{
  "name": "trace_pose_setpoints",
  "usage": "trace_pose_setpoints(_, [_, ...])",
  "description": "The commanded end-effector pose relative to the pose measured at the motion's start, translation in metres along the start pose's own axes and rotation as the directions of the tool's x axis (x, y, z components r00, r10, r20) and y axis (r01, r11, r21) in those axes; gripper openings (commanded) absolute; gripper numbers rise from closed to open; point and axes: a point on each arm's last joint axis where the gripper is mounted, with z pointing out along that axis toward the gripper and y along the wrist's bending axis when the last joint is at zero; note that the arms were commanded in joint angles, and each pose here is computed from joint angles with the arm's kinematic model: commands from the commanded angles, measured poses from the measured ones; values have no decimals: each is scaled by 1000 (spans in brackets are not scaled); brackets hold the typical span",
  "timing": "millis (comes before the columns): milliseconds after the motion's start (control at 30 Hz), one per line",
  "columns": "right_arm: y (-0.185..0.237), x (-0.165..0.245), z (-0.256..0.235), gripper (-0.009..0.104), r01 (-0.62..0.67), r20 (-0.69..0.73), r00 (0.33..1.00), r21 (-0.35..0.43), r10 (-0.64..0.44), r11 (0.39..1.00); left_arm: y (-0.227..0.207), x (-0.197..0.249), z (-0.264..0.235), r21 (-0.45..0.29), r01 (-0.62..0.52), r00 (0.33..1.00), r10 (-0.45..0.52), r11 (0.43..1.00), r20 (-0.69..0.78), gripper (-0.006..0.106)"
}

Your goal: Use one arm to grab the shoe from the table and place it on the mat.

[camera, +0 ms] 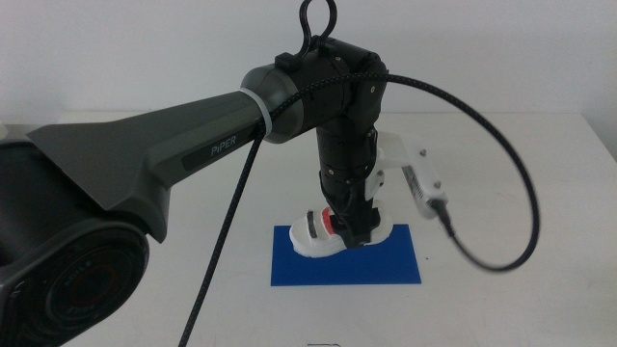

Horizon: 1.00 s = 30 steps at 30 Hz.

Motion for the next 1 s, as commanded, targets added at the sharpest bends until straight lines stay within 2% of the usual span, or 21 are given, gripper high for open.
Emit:
trace_pose_setpoints(0, [-1,-14,-3,94,14,115,993,9,-15,1000,-8,1,-35,12,-162,987,162,987,17,4])
trace_pose_setpoints(100, [-1,-14,-3,94,14,115,993,9,-15,1000,-8,1,-35,12,-274,962,273,962,23,4])
trace_pose_setpoints(167, [-1,-14,-3,94,14,115,993,9,-15,1000,-8,-1,-33,12,-298,954,298,954,37,4])
trace_pose_setpoints(333, [-1,-14,-3,94,14,115,993,9,-15,1000,-7,-4,-19,37,-244,969,242,969,49,3])
trace_pose_setpoints(467, [-1,-14,-3,94,14,115,993,9,-15,1000,-3,-7,-11,20,-185,981,183,983,62,-2])
trace_pose_setpoints(967, [-1,-14,-3,94,14,115,993,9,-15,1000,4,-13,8,-35,-268,959,270,963,90,-2])
